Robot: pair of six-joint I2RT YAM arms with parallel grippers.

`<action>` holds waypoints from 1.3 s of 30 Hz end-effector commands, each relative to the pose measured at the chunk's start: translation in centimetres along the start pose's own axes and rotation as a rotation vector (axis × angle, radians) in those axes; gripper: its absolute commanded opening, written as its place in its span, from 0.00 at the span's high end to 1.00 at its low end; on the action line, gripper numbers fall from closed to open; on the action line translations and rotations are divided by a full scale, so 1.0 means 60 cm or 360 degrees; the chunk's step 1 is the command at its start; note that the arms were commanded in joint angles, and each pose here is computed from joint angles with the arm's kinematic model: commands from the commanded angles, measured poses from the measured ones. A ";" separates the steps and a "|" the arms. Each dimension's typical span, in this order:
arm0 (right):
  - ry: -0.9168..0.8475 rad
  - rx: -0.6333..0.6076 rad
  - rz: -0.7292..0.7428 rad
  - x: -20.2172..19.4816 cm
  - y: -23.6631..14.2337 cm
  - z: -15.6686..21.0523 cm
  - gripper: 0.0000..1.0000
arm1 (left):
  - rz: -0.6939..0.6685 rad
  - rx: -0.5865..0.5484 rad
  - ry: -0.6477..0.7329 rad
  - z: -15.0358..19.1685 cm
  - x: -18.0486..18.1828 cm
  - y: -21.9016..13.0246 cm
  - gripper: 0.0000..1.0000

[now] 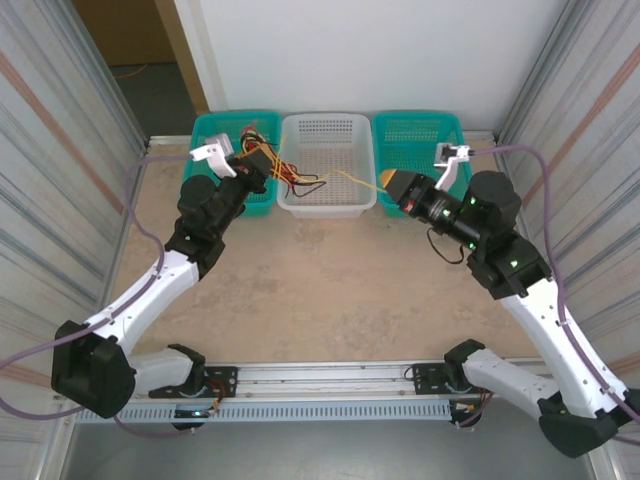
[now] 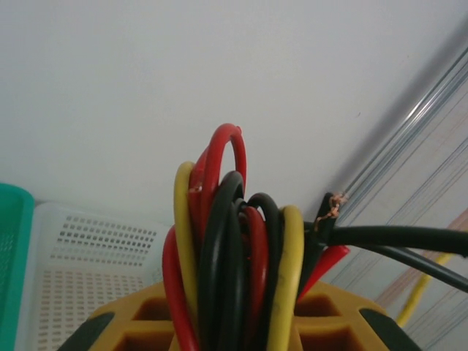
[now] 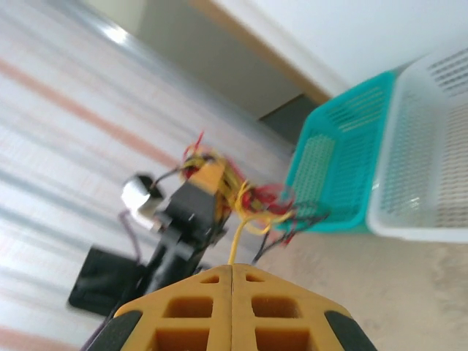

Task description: Untangle the cables

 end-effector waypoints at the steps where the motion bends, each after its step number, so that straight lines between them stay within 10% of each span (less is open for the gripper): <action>1: -0.0047 -0.0072 0.0048 -0.005 -0.029 -0.044 1.00 | -0.0068 -0.0177 -0.0044 -0.049 0.019 -0.026 1.00; 23: 0.0132 -0.0167 0.0289 -0.131 -0.015 -0.162 1.00 | 0.0113 0.0093 -0.0259 0.017 0.009 -0.110 1.00; 39: 0.0299 -0.0411 0.0722 -0.238 -0.151 -0.171 1.00 | -0.0017 0.0064 -0.0272 0.009 0.032 -0.143 1.00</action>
Point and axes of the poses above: each hand's point on the last joint's axis, 136 mm out from that joint toward the fingers, its own y axis out along the fingers, its own x axis along the line the jaws close on, z = x × y, the point moved 3 cm from there along -y, back along the fingers, and after that the axes turned 6 degrees about -y, right-handed, at the moved point
